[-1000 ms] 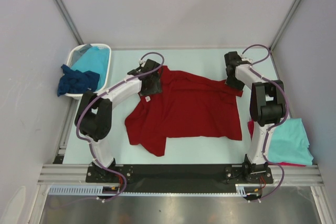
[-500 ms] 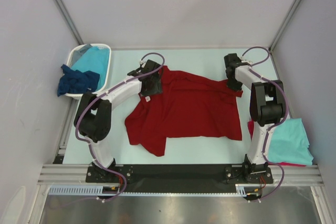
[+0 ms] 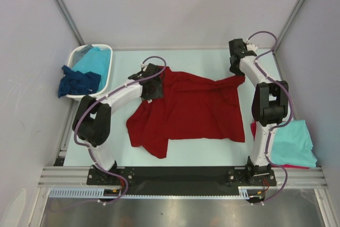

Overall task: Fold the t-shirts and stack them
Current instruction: Flatten out the tshirt

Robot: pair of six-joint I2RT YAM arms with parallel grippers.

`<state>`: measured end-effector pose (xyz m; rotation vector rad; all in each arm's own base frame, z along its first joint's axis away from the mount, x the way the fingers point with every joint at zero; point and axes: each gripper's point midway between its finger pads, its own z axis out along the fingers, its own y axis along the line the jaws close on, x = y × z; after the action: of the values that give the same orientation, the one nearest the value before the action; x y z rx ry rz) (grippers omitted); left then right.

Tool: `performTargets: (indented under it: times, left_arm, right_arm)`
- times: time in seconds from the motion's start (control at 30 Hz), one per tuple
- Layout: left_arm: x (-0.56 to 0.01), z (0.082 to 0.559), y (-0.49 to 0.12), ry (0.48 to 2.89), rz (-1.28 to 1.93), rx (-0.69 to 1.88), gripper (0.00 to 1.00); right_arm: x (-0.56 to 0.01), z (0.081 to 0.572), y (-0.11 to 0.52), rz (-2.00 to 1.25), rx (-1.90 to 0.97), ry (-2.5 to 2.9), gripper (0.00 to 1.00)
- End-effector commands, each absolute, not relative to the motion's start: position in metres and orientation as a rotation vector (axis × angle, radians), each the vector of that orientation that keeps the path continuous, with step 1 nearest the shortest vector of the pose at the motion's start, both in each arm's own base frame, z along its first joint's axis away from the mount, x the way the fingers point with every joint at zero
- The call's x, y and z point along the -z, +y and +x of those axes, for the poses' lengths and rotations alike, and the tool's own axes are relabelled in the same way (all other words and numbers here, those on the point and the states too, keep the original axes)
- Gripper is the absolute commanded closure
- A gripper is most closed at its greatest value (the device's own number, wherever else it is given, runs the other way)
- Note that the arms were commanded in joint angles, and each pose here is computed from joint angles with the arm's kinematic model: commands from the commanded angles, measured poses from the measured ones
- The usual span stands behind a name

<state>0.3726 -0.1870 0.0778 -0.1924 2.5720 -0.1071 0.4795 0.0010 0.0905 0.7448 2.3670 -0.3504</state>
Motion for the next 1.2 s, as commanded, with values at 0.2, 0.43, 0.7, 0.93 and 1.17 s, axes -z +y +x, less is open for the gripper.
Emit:
performTargets:
  times: [0.2, 0.43, 0.7, 0.93, 1.17]
  left_arm:
    - [-0.09, 0.354, -0.191, 2.556, -0.196, 0.184, 0.4]
    - [-0.084, 0.343, -0.196, 2.58, -0.167, 0.194, 0.41]
    - [-0.089, 0.339, -0.197, 2.572, -0.156, 0.193, 0.41]
    - [-0.087, 0.339, -0.195, 2.573, -0.16, 0.183, 0.41]
    - [-0.082, 0.341, -0.198, 2.586, -0.16, 0.177, 0.41]
  right_arm:
    - [-0.129, 0.551, 0.0, 0.746, 0.335, 2.249, 1.0]
    - [-0.107, 0.583, 0.004, 0.722, 0.335, 2.265, 1.0]
    - [-0.076, 0.602, 0.002, 0.732, 0.333, 2.279, 1.0]
    - [-0.087, 0.615, -0.014, 0.768, 0.308, 2.219, 1.0]
    - [-0.059, 0.614, -0.027, 0.792, 0.26, 2.283, 0.89]
